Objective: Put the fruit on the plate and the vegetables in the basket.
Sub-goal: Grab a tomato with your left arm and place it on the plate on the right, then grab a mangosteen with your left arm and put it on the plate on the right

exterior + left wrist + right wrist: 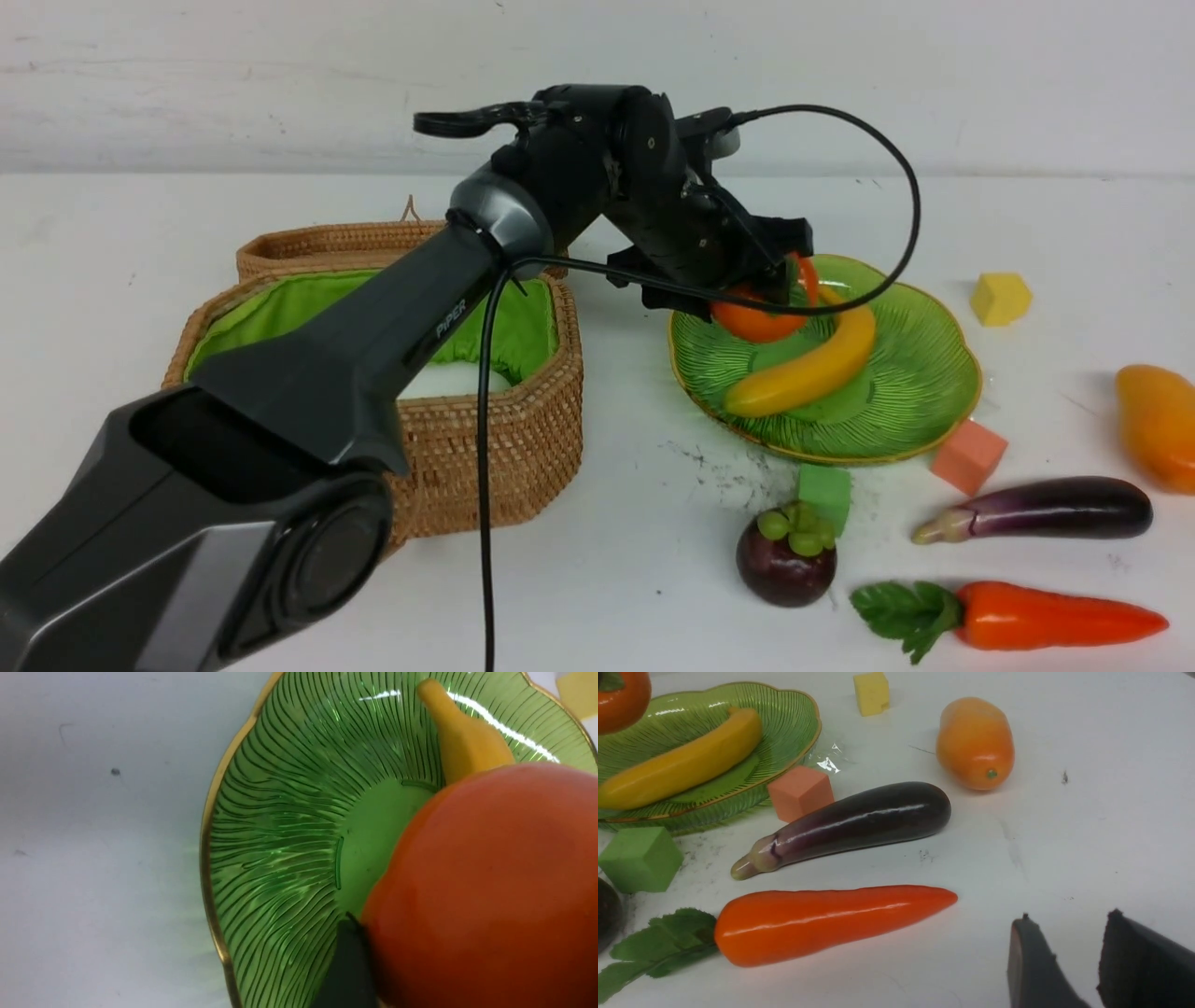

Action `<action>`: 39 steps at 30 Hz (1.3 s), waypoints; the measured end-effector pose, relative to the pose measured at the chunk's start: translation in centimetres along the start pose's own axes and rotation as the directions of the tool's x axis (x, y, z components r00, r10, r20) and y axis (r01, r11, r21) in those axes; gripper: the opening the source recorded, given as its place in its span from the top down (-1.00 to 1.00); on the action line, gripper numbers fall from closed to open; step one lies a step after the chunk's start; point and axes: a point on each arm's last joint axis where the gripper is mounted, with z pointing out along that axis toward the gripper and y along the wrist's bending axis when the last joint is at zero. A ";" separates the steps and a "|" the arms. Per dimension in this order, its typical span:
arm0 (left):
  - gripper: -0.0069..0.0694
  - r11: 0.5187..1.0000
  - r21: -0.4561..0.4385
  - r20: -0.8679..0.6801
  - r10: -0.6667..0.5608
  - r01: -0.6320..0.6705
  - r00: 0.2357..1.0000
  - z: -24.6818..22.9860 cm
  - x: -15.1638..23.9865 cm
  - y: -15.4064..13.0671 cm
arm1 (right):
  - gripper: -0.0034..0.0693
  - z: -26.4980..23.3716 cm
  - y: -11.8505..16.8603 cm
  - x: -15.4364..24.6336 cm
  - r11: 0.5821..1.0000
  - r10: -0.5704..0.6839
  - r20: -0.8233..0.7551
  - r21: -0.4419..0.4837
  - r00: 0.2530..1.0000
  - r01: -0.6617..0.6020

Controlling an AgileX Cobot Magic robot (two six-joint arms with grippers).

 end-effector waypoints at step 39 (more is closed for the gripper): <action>-0.79 0.850 -0.020 -0.169 0.516 -0.527 0.839 -12.6 12.6 -7.0 | 0.24 0.0 0.0 0.0 1.000 -0.001 0.000 0.000 1.000 0.001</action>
